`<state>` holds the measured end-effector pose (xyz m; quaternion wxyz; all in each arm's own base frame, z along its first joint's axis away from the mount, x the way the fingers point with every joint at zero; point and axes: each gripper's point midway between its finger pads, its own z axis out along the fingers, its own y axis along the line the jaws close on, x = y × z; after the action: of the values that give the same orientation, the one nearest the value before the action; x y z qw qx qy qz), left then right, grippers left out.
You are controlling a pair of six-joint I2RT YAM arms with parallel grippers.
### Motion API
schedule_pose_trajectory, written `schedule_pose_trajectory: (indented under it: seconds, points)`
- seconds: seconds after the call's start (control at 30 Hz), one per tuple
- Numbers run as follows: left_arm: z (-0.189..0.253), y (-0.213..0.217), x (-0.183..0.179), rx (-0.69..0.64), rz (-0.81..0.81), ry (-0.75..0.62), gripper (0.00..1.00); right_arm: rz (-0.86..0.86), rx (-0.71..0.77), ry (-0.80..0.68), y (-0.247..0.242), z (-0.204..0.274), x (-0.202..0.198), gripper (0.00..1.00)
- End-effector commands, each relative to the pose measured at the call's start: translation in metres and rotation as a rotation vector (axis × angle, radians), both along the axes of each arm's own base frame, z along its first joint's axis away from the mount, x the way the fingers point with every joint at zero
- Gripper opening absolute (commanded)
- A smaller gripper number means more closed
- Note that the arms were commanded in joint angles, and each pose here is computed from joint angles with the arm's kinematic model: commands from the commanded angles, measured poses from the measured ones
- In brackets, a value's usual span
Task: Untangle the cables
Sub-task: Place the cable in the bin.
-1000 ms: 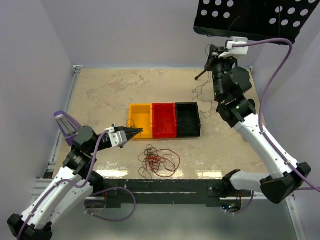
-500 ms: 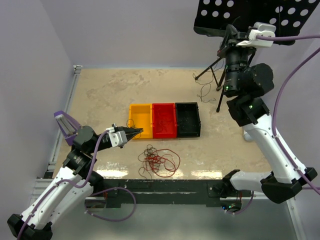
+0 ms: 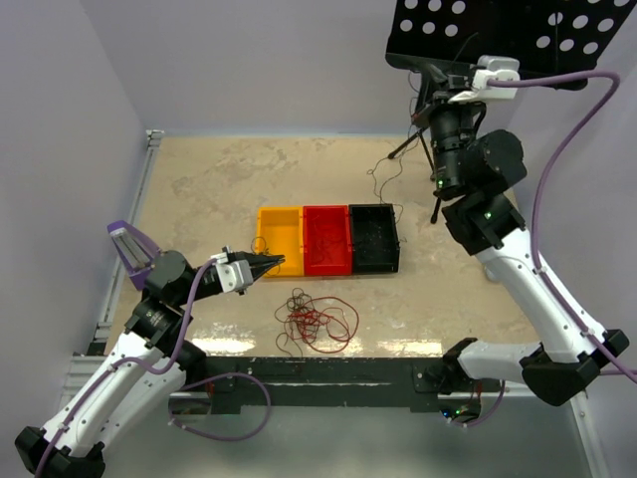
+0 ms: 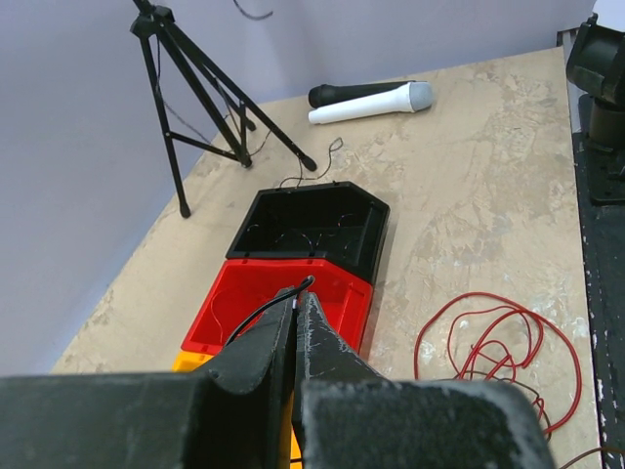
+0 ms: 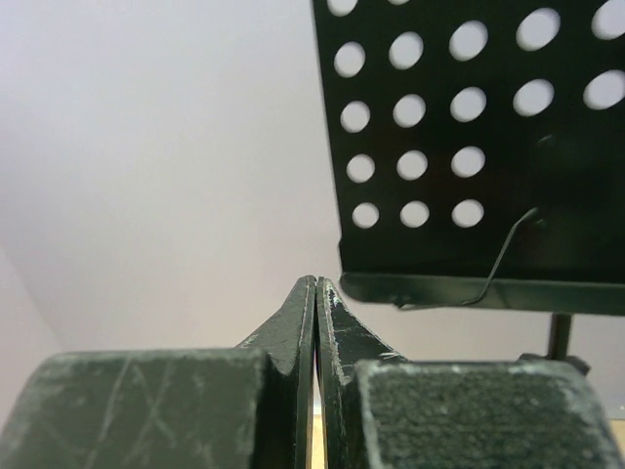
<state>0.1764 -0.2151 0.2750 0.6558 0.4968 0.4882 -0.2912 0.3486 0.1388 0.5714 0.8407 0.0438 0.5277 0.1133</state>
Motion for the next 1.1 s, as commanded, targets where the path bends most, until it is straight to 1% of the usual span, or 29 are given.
schedule_pose_trajectory:
  seconds: [0.0,0.03,0.23,0.53,0.77,0.87,1.07]
  points:
    - [0.014,0.0,-0.003,-0.023,-0.016,-0.041,0.0,0.076,0.012,0.003,0.017,-0.008,-0.004,0.0]
    - [0.014,0.0,-0.003,-0.022,-0.014,-0.043,0.0,0.094,0.037,0.01,0.02,-0.011,-0.003,0.0]
    - [0.014,0.0,-0.003,-0.024,-0.016,-0.045,0.0,0.105,0.026,0.084,0.037,-0.05,0.008,0.0]
    - [0.013,0.001,-0.004,-0.019,-0.012,-0.047,0.0,0.054,0.037,0.165,0.034,-0.094,0.019,0.0]
    - [0.015,0.0,-0.005,-0.025,-0.019,-0.054,0.0,0.055,0.045,0.2,0.039,-0.111,0.016,0.0]
    - [0.016,0.0,-0.004,-0.026,-0.019,-0.054,0.0,0.037,0.064,0.218,0.034,-0.121,0.012,0.0]
    - [0.011,0.001,-0.004,-0.019,-0.017,-0.044,0.0,0.045,0.103,0.249,0.024,-0.136,-0.013,0.0]
